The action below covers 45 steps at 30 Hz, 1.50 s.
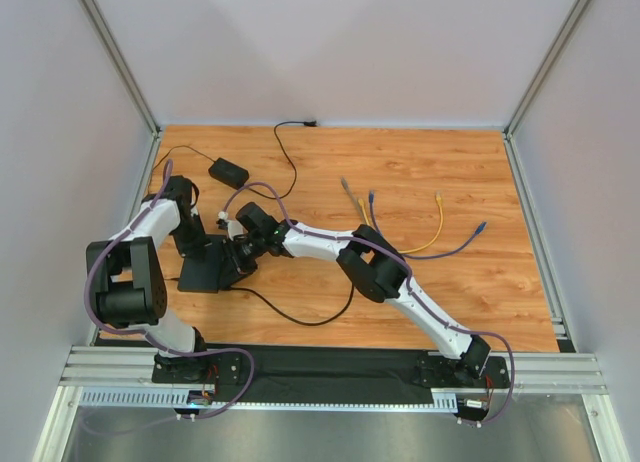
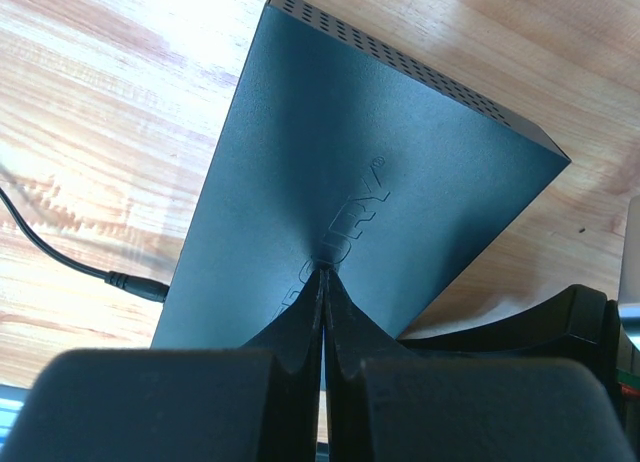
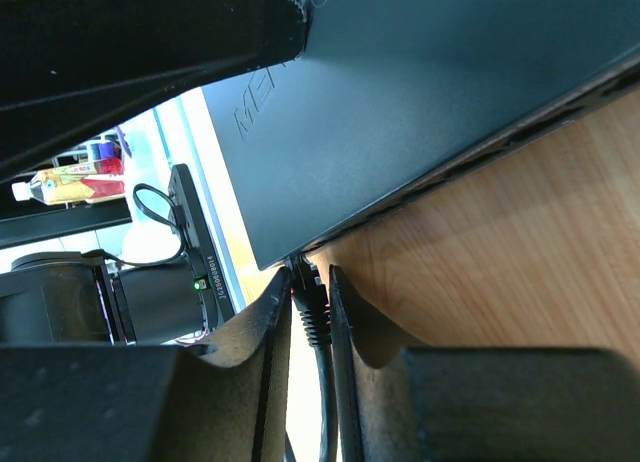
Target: Pull the plug from the switch port
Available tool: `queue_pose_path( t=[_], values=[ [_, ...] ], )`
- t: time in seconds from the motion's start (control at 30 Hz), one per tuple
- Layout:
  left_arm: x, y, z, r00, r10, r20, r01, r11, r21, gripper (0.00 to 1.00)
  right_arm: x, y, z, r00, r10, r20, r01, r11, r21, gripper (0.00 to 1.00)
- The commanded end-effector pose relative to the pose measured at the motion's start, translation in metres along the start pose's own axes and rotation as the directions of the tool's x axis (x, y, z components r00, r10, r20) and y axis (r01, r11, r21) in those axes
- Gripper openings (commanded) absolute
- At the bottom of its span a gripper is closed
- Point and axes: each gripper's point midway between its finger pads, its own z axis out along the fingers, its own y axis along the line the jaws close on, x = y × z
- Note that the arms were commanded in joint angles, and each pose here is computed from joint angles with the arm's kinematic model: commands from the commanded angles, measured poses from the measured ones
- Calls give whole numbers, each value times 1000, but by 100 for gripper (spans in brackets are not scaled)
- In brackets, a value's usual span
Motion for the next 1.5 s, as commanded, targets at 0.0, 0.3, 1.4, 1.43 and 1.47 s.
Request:
queue_pose_path(
  t=[0.0,0.3,1.4,1.43,1.47],
  values=[
    [10,7,18,998,-5,-55,3,999,-50,0,2,-12,12,1000,14,10,-14,999,49,13],
    [12,8,23,998,-3,-70,-1,998,-57,0,6,-8,11,1000,-11,-13,11,1000,21,0],
    [15,11,29,995,2,-102,-10,997,-78,0,5,-11,-16,1000,-13,23,11,998,67,0],
    [15,11,29,995,2,-102,-10,997,-78,0,0,-8,-17,999,-23,41,21,999,47,0],
    [15,11,29,995,2,-104,-10,997,-78,0,3,-12,-18,999,-26,37,24,997,73,0]
  ],
)
